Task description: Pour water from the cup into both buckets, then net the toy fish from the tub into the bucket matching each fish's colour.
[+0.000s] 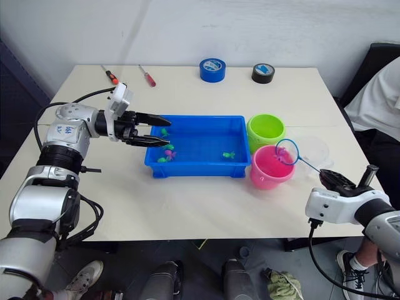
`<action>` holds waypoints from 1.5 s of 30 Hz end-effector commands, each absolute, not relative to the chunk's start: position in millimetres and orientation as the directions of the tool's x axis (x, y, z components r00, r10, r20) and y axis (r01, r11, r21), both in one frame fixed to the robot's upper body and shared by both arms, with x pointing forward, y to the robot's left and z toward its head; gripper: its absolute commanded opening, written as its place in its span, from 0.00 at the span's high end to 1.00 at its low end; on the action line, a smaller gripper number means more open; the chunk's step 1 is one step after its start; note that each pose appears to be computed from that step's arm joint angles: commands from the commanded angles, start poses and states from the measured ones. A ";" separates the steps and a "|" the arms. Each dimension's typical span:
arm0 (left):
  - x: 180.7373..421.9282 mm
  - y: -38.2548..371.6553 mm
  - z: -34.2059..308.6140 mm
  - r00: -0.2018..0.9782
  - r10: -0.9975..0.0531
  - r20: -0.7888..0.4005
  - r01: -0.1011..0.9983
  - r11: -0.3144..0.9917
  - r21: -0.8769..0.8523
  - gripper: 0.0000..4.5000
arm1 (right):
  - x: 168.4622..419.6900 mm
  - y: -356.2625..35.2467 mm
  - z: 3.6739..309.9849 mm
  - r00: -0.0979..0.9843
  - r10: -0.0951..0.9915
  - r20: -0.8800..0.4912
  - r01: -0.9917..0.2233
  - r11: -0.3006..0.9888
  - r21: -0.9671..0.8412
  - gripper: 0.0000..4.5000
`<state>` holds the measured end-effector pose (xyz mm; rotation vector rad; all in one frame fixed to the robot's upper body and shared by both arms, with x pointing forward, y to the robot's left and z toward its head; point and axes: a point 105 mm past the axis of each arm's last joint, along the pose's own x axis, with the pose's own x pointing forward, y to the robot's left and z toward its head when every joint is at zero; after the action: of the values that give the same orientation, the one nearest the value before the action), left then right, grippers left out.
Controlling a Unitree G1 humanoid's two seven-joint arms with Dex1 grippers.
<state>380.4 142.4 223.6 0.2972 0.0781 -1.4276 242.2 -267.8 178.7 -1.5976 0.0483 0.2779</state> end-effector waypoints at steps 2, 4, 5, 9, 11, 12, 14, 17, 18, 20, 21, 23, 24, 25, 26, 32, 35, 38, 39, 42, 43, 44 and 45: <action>374.9 144.4 234.7 0.122 -0.966 -0.228 0.976 0.076 0.202 0.18 | 234.4 -261.2 182.3 0.985 0.146 -0.088 -0.065 -0.152 -0.986 1.00; 374.9 144.0 234.7 0.122 -0.966 -0.227 0.976 0.075 0.203 0.18 | 230.5 -259.1 178.9 0.987 0.146 -0.070 -0.043 -0.182 -0.982 1.00; 374.9 143.8 234.7 0.121 -0.966 -0.227 0.976 0.075 0.203 0.18 | 228.6 -257.5 177.2 0.987 0.147 -0.061 -0.031 -0.197 -0.980 1.00; 374.7 143.2 234.8 0.119 -0.967 -0.225 0.976 0.072 0.205 0.18 | 223.7 -251.4 169.3 0.986 0.160 -0.044 0.001 -0.268 -0.964 1.00; 374.8 142.9 235.2 0.119 -0.967 -0.225 0.976 0.072 0.205 0.18 | 222.5 -249.4 168.3 0.987 0.161 -0.019 0.031 -0.299 -0.954 1.00; 374.8 142.9 235.4 0.120 -0.967 -0.225 0.976 0.073 0.206 0.18 | 222.1 -247.9 167.4 0.986 0.165 -0.012 0.041 -0.314 -0.948 1.00; 374.8 143.6 235.6 0.122 -0.966 -0.226 0.975 0.075 0.207 0.18 | 220.7 -244.9 163.3 0.985 0.171 -0.004 0.057 -0.349 -0.935 1.00; 374.6 144.6 235.4 0.126 -0.966 -0.225 0.975 0.079 0.207 0.18 | 218.9 -245.4 157.6 0.988 0.156 0.004 0.068 -0.405 -0.912 1.00; 374.4 144.8 235.3 0.126 -0.966 -0.226 0.975 0.079 0.207 0.18 | 218.6 -246.1 156.0 0.989 0.149 0.005 0.066 -0.412 -0.909 1.00; 374.4 145.3 235.7 0.130 -0.966 -0.224 0.975 0.083 0.208 0.18 | 217.4 -246.8 154.2 0.989 0.144 0.016 0.077 -0.431 -0.899 1.00; 374.4 145.6 236.0 0.132 -0.966 -0.224 0.974 0.085 0.208 0.18 | 216.3 -247.6 153.4 0.990 0.138 0.021 0.081 -0.440 -0.894 1.00; 374.4 146.1 236.2 0.135 -0.965 -0.224 0.974 0.088 0.210 0.18 | 214.1 -248.0 152.2 0.990 0.134 0.035 0.094 -0.464 -0.881 1.00; 374.4 146.2 236.2 0.135 -0.965 -0.224 0.974 0.088 0.210 0.18 | 213.3 -247.9 151.9 0.990 0.132 0.040 0.098 -0.469 -0.878 1.00; 374.4 146.1 236.1 0.136 -0.965 -0.224 0.974 0.088 0.209 0.18 | 212.7 -247.4 151.2 0.991 0.128 0.049 0.105 -0.478 -0.872 1.00; 374.4 146.0 236.0 0.136 -0.965 -0.223 0.974 0.089 0.209 0.18 | 212.5 -246.8 150.6 0.991 0.125 0.057 0.111 -0.485 -0.868 1.00; 374.8 144.9 237.1 0.138 -0.966 -0.219 0.973 0.091 0.214 0.18 | 210.4 -241.9 139.4 0.989 0.111 0.094 0.139 -0.540 -0.830 1.00; 374.8 145.5 237.4 0.141 -0.966 -0.219 0.972 0.093 0.215 0.18 | 208.5 -242.1 133.8 0.989 0.098 0.110 0.146 -0.550 -0.822 1.00; 374.6 146.1 237.5 0.143 -0.965 -0.219 0.972 0.095 0.216 0.18 | 209.1 -240.9 132.3 0.987 0.091 0.135 0.163 -0.562 -0.811 1.00; 374.5 146.4 237.6 0.144 -0.965 -0.220 0.971 0.095 0.217 0.18 | 209.9 -240.9 134.8 0.984 0.082 0.157 0.176 -0.563 -0.807 1.00; 374.6 146.9 238.4 0.147 -0.964 -0.220 0.971 0.098 0.218 0.18 | 211.2 -238.5 137.9 0.979 0.085 0.184 0.199 -0.574 -0.794 1.00; 374.9 146.9 238.7 0.148 -0.964 -0.221 0.971 0.099 0.219 0.18 | 211.0 -237.8 138.2 0.978 0.090 0.190 0.207 -0.580 -0.788 1.00; 375.0 147.0 239.0 0.149 -0.964 -0.222 0.970 0.099 0.220 0.18 | 210.7 -238.4 138.6 0.977 0.088 0.195 0.210 -0.582 -0.786 1.00; 375.1 147.1 239.2 0.150 -0.963 -0.222 0.970 0.100 0.221 0.18 | 210.5 -239.0 138.7 0.976 0.085 0.198 0.210 -0.583 -0.785 1.00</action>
<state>377.8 142.5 228.0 0.3203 0.0608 -1.4300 212.8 -239.2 131.7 -2.1845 -0.1802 -0.1226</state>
